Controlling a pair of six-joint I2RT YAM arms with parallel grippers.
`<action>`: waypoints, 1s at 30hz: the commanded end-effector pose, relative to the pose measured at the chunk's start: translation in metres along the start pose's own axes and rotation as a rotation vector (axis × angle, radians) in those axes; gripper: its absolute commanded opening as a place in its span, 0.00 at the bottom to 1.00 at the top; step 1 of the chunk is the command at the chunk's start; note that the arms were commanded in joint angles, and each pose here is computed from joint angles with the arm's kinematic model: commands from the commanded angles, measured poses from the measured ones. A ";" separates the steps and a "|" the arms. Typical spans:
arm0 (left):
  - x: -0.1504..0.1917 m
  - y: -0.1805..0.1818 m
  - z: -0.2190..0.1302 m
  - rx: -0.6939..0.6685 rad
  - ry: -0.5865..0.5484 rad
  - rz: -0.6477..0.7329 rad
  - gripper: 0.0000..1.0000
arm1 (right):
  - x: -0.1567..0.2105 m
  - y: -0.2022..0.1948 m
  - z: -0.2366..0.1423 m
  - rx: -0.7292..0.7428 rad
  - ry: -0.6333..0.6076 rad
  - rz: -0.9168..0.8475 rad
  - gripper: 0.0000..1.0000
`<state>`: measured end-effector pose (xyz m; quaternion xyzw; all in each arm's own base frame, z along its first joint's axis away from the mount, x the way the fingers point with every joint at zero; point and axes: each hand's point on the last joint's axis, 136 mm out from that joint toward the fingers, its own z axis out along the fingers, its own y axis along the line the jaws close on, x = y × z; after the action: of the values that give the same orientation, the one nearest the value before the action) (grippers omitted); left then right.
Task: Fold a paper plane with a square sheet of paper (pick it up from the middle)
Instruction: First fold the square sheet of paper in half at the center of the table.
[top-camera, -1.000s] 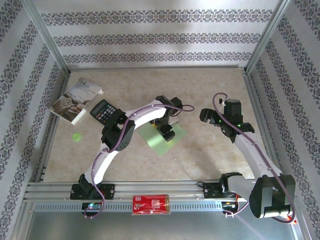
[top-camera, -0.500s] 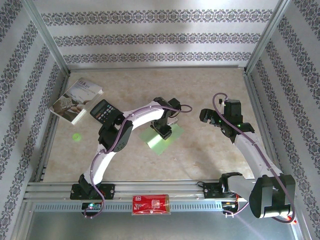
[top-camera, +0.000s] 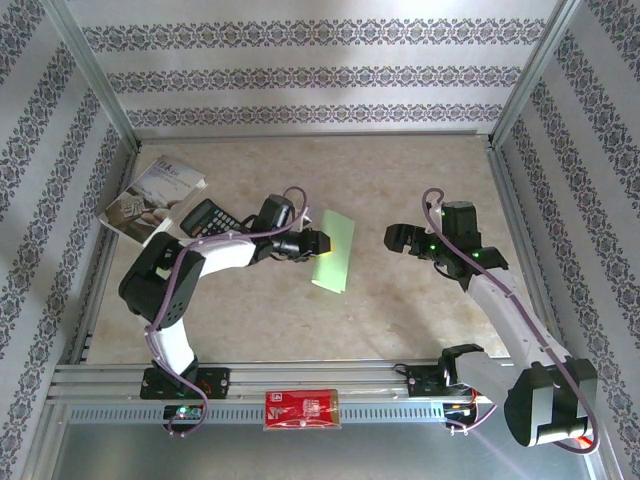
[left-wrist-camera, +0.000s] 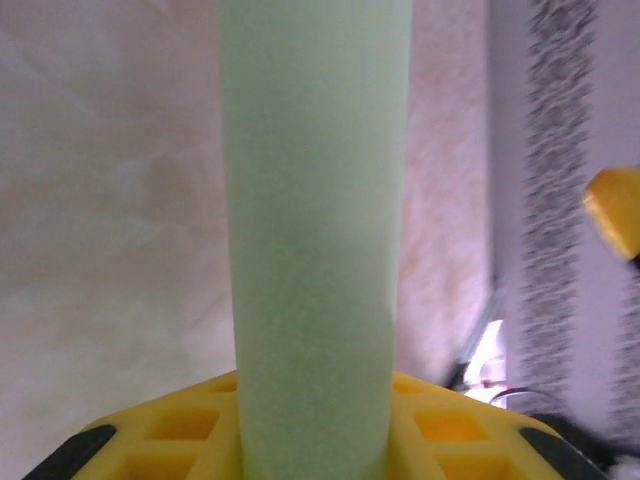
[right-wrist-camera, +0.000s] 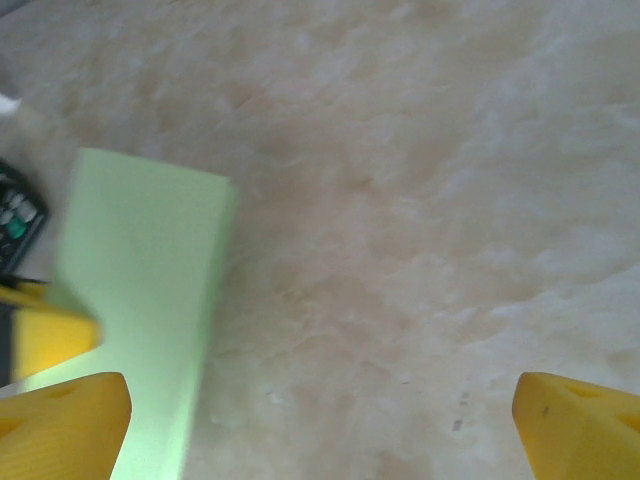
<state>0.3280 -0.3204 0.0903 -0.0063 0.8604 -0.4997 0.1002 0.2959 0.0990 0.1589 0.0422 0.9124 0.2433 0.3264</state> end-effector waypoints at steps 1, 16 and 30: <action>-0.007 -0.029 0.011 0.253 -0.030 -0.125 0.30 | 0.010 0.028 0.002 -0.119 0.079 0.011 0.98; 0.030 0.060 0.014 -0.157 0.065 -0.113 0.31 | 0.058 0.068 0.065 -0.208 0.282 -0.020 0.89; 0.042 0.095 -0.008 -0.411 0.118 -0.023 0.39 | 0.070 0.080 0.107 -0.220 0.317 0.012 0.62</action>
<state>0.3106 -0.2971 0.0293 -0.0059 0.9208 -0.3851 0.0616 0.2881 0.2151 0.0755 -0.0221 0.9295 0.3299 0.1635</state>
